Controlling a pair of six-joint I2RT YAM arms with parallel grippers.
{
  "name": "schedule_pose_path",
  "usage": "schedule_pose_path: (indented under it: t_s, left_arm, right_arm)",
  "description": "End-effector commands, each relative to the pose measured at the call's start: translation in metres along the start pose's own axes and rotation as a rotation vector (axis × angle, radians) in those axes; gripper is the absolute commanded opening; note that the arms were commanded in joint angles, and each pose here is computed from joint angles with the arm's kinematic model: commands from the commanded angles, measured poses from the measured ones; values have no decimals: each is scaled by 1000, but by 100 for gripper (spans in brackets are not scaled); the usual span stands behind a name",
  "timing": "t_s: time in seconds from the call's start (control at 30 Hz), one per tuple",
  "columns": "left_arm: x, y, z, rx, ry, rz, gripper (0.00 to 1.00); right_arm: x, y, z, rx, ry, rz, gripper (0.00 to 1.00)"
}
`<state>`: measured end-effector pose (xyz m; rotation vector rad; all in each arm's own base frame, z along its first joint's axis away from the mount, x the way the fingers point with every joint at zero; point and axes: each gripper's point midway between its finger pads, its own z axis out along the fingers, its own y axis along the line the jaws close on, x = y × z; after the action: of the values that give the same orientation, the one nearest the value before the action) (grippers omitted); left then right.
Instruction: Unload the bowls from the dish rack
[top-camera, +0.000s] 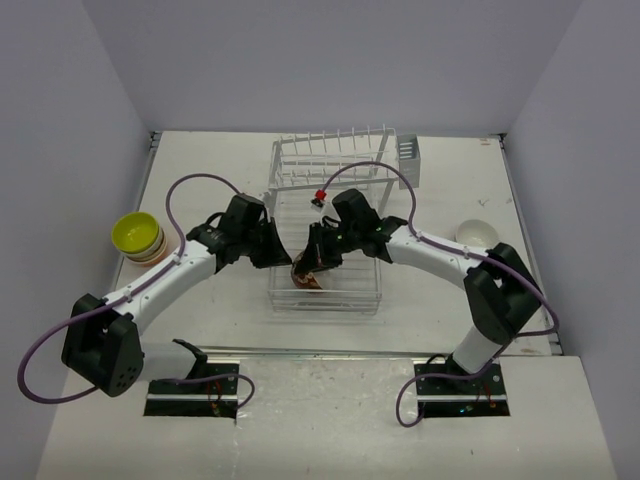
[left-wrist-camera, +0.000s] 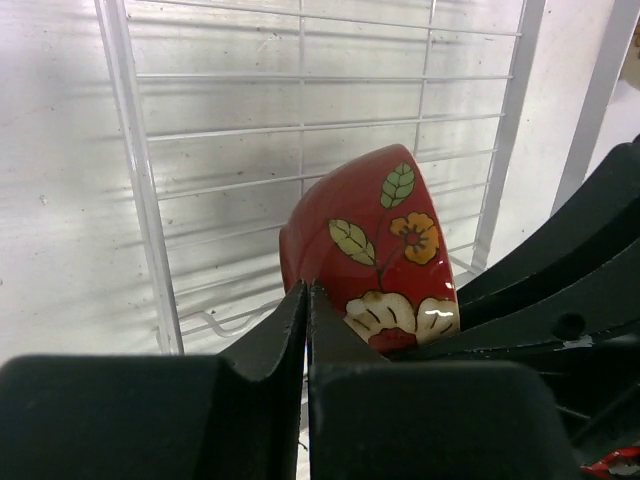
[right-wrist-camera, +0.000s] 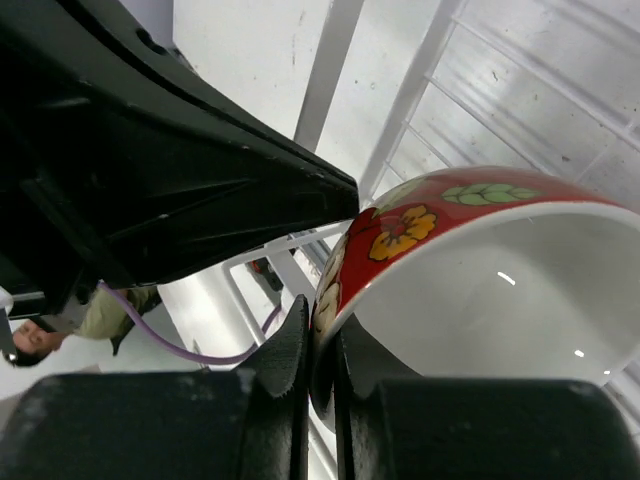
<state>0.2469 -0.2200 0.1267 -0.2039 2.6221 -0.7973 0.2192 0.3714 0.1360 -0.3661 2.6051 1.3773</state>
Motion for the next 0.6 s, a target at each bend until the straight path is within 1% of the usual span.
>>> schedule_pose_path:
  t_s: [0.0, 0.07, 0.3, 0.5, 0.57]
  left_arm:
    - [-1, -19, -4, 61, 0, 22, 0]
    - [-1, -18, -5, 57, -1, 25, 0]
    - [1, -16, -6, 55, -1, 25, 0]
    - [-9, -30, -15, 117, -51, 54, 0]
    - [-14, -43, -23, 166, -72, 78, 0]
  right_arm:
    - [-2, -31, 5, 140, -60, -1, 0]
    - [1, -34, 3, 148, -69, -9, 0]
    - [-1, -24, -16, 150, -111, -86, 0]
    - [-10, -11, -40, 180, -166, -183, 0]
    - [-16, 0, -50, 184, -180, -227, 0]
